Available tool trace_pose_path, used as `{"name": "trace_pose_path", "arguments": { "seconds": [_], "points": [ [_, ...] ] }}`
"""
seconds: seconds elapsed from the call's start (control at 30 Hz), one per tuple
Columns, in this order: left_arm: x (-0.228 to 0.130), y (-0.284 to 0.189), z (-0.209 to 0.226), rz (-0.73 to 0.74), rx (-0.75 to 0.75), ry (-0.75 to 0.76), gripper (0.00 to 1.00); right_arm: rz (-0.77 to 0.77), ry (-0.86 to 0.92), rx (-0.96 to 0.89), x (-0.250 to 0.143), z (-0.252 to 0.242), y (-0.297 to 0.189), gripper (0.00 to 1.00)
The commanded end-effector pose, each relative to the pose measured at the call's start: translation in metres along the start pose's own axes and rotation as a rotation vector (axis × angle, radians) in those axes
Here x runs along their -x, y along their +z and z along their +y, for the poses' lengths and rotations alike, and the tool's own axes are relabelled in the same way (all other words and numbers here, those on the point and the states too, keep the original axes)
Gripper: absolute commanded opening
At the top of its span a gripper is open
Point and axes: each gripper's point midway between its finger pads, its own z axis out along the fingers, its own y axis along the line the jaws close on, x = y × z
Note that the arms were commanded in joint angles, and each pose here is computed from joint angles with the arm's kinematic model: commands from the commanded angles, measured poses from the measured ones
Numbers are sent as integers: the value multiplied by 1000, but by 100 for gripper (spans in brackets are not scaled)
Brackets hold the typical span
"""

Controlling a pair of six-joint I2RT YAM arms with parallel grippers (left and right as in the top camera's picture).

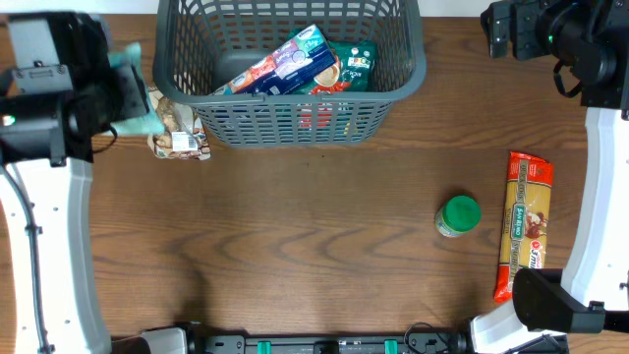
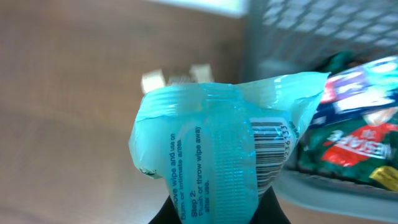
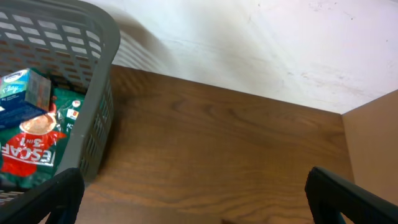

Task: Pack container
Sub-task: 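Lift the wipes pouch and lower it into the basket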

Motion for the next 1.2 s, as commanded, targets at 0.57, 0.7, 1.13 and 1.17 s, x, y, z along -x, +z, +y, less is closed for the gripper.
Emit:
{"name": "trace_pose_path", "arguments": {
  "seconds": [0.57, 0.7, 1.13, 1.17],
  "points": [
    [108, 70, -159, -513, -104, 1089, 6, 23, 25, -8, -7, -6, 0, 99],
    [82, 138, -160, -381, -141, 1101, 6, 34, 25, -5, -9, -5, 0, 99],
    [-10, 256, -153, -42, -235, 1070, 25, 56, 24, -1, -15, -4, 0, 99],
    [-12, 259, -152, -34, -236, 1056, 32, 57, 24, -1, -15, -4, 0, 99]
  ]
}}
